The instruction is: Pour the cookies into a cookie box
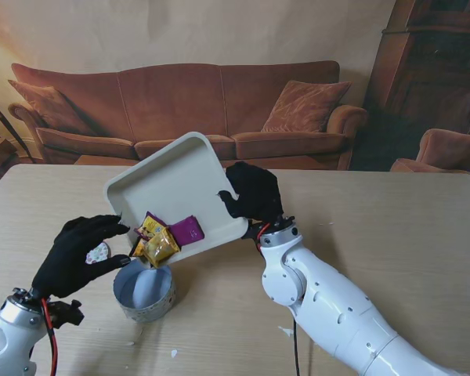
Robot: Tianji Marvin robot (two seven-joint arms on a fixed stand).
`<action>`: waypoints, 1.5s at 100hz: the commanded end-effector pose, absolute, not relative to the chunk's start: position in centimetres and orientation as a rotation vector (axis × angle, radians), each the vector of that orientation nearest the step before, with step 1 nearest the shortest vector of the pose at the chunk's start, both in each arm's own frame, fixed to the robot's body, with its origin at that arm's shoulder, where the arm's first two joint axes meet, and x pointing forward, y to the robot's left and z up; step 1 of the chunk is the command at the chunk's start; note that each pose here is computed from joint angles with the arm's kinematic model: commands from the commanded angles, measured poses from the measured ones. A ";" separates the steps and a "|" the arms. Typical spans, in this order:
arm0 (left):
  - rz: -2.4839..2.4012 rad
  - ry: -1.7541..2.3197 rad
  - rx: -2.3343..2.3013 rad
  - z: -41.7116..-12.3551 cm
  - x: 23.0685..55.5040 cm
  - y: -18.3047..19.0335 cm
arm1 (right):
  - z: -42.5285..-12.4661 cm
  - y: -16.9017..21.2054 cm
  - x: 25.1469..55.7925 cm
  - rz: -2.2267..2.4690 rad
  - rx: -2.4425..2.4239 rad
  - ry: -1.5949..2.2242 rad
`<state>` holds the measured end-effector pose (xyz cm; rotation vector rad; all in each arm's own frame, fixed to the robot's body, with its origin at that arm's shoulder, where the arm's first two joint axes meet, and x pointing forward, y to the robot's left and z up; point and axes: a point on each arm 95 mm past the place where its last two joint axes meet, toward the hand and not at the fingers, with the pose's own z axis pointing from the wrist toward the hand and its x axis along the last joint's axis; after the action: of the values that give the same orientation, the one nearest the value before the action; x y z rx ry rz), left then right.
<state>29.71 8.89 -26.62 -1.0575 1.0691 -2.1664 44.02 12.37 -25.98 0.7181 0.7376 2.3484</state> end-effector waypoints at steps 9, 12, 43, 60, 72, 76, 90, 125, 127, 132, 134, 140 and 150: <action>-2.166 1.078 -1.064 -26.7 29.6 8.7 | -25.3 13.1 44.0 2.379 0.681 0.718; -2.166 1.078 -1.064 -26.7 29.6 8.7 | -25.3 13.2 44.0 2.380 0.674 0.714; -2.169 1.068 -1.058 -26.6 29.6 8.9 | -24.8 13.4 43.9 2.385 0.602 0.708; -2.169 1.072 -1.057 -26.6 29.6 8.9 | -24.7 13.5 43.6 2.393 0.562 0.709; -2.173 1.073 -1.056 -26.6 29.6 8.9 | -25.0 13.6 43.5 2.398 0.550 0.727; -2.173 1.074 -1.055 -26.6 29.6 8.9 | -25.1 13.5 43.5 2.398 0.546 0.732; -2.172 1.076 -1.054 -26.6 29.6 8.9 | -25.2 13.6 43.5 2.402 0.537 0.726; -2.168 1.072 -1.054 -26.6 29.6 8.9 | -25.1 13.8 43.6 2.406 0.475 0.724; -2.167 1.072 -1.053 -26.6 29.6 8.9 | -25.0 13.9 43.6 2.407 0.473 0.724; -2.168 1.071 -1.053 -26.6 29.6 8.9 | -24.9 14.0 43.6 2.410 0.467 0.725; -2.168 1.071 -1.053 -26.6 29.6 8.9 | -24.8 14.0 43.7 2.411 0.462 0.726; -2.167 1.071 -1.053 -26.5 29.6 8.9 | -24.6 14.1 43.7 2.413 0.451 0.723; -2.166 1.069 -1.053 -26.5 29.6 8.9 | -24.1 14.2 43.6 2.417 0.439 0.717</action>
<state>29.68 9.02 -26.51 -1.0478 1.0616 -2.1706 43.76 13.46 -25.39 0.4656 0.7446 2.3892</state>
